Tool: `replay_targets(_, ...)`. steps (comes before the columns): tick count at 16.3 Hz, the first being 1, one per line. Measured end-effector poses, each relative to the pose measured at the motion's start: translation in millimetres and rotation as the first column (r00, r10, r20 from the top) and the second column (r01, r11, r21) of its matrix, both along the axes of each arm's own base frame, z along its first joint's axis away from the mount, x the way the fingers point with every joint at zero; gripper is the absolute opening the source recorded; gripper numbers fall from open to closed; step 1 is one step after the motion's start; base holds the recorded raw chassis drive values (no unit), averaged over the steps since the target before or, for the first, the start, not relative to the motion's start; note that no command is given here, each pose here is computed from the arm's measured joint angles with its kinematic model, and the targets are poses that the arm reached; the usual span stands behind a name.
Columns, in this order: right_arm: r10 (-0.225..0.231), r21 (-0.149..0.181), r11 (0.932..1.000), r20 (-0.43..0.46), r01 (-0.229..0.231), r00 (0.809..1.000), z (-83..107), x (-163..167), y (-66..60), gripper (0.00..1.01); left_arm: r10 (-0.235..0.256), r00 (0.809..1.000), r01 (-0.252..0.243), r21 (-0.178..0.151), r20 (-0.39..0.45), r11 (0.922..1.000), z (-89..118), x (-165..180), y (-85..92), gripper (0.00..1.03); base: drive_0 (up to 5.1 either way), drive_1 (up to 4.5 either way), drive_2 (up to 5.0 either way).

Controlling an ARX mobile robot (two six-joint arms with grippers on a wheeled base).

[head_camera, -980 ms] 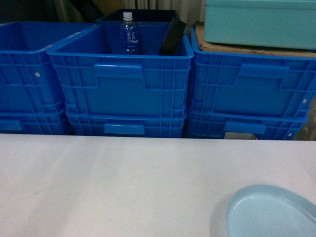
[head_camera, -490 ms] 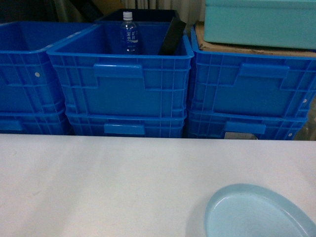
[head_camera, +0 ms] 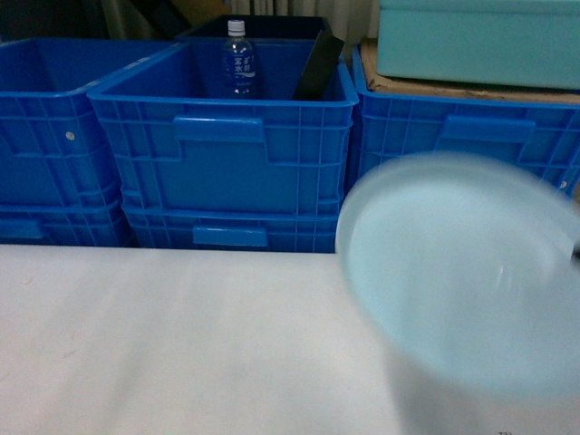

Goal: Place blue tray on left shelf second layer neatly

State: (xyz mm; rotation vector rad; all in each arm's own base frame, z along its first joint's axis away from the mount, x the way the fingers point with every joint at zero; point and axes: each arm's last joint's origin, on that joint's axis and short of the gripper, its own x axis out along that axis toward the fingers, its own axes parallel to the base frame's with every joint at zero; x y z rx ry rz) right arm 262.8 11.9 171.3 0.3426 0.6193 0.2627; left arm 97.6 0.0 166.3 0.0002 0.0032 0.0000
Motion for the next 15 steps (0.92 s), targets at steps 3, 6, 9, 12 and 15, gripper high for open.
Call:
replay_targets(3, -0.031, -0.177, 0.9798, 0.329, 0.093, 0.944, 66.6, -8, -2.7, 0.02, 0.0, 1.0, 0.0, 0.0, 0.0, 1.0, 0, 0, 0.0, 0.98, 0.0, 0.0, 0.0)
replay_targets(6, -0.053, -0.309, 0.914, 0.552, 0.263, 0.832, 72.5, -53, -6.5, 0.02, 0.0, 1.0, 0.0, 0.0, 0.0, 1.0, 0, 0, 0.0, 0.98, 0.0, 0.0, 0.0)
replay_targets(9, -0.061, -0.329, 0.9052, 0.526, 0.269, 0.848, 55.8, -57, -9.2, 0.02, 0.0, 1.0, 0.0, 0.0, 0.0, 1.0, 0, 0, 0.0, 0.98, 0.0, 0.0, 0.0)
replay_targets(12, -0.073, -0.333, 0.9059, 0.486, 0.262, 0.871, 45.3, -57, -17.4, 0.02, 0.0, 1.0, 0.0, 0.0, 0.0, 1.0, 0, 0, 0.0, 0.98, 0.0, 0.0, 0.0)
replay_targets(15, -0.097, -0.298, 0.9102, 0.519, 0.287, 0.849, 52.9, -64, -24.1, 0.02, 0.0, 1.0, 0.0, 0.0, 0.0, 1.0, 0, 0, 0.0, 0.98, 0.0, 0.0, 0.0)
